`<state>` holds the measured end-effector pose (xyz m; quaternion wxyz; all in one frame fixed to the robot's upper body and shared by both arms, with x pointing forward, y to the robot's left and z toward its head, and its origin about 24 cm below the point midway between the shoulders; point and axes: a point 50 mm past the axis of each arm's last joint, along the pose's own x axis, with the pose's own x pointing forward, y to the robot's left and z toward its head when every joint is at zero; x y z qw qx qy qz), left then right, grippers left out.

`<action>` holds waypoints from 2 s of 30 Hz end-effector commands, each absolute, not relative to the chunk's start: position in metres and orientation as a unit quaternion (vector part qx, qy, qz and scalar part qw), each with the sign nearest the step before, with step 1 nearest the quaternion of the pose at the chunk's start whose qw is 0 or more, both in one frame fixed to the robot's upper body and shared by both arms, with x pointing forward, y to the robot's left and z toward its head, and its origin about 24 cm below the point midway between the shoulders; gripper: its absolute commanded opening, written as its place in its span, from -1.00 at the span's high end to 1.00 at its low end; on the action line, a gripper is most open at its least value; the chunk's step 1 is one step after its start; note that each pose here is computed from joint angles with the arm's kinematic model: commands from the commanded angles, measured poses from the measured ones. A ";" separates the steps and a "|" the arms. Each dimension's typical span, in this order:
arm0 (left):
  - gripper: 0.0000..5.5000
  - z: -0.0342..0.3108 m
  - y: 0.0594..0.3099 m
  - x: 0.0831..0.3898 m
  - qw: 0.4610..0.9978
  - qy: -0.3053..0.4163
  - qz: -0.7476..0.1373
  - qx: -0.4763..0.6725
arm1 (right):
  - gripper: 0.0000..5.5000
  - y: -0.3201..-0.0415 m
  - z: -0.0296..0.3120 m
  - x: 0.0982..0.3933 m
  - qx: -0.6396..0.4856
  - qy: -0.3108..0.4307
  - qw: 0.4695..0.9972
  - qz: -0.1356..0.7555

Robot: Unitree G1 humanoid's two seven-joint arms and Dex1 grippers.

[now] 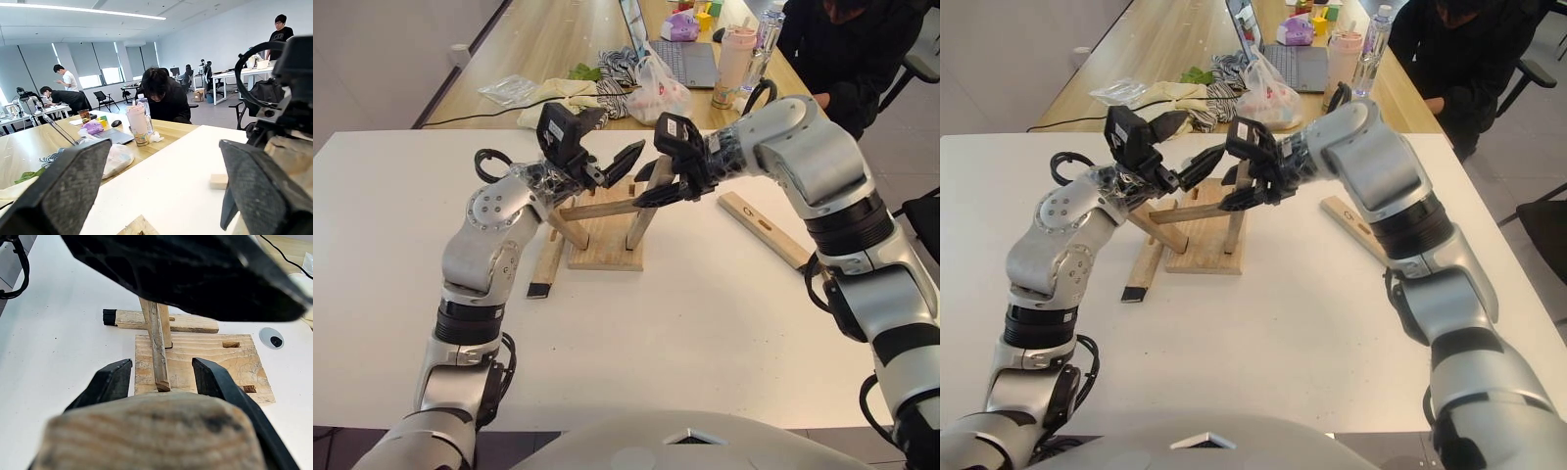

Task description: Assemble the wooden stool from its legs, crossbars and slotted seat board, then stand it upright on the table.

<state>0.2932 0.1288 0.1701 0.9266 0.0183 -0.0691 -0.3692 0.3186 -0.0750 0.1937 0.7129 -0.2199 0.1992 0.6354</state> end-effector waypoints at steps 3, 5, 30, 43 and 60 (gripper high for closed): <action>-0.47 0.176 0.133 0.300 0.927 -0.079 -0.330 -0.158 | 0.26 -0.058 0.148 0.303 -0.148 0.275 0.668 0.675; -0.47 0.191 0.143 0.307 0.949 -0.083 -0.271 -0.135 | 0.26 -0.059 0.147 0.304 -0.151 0.277 0.672 0.670; 0.82 0.149 0.145 0.260 0.940 0.078 -0.262 0.206 | 0.26 -0.065 0.136 0.303 -0.150 0.288 0.703 0.633; 1.00 0.059 0.125 0.245 0.913 0.234 -0.294 0.159 | 0.13 -0.049 0.151 0.300 -0.124 0.244 0.697 0.662; 1.00 0.052 0.136 0.253 0.920 0.240 -0.279 0.132 | -0.32 -0.132 0.246 0.311 0.117 0.074 0.731 0.668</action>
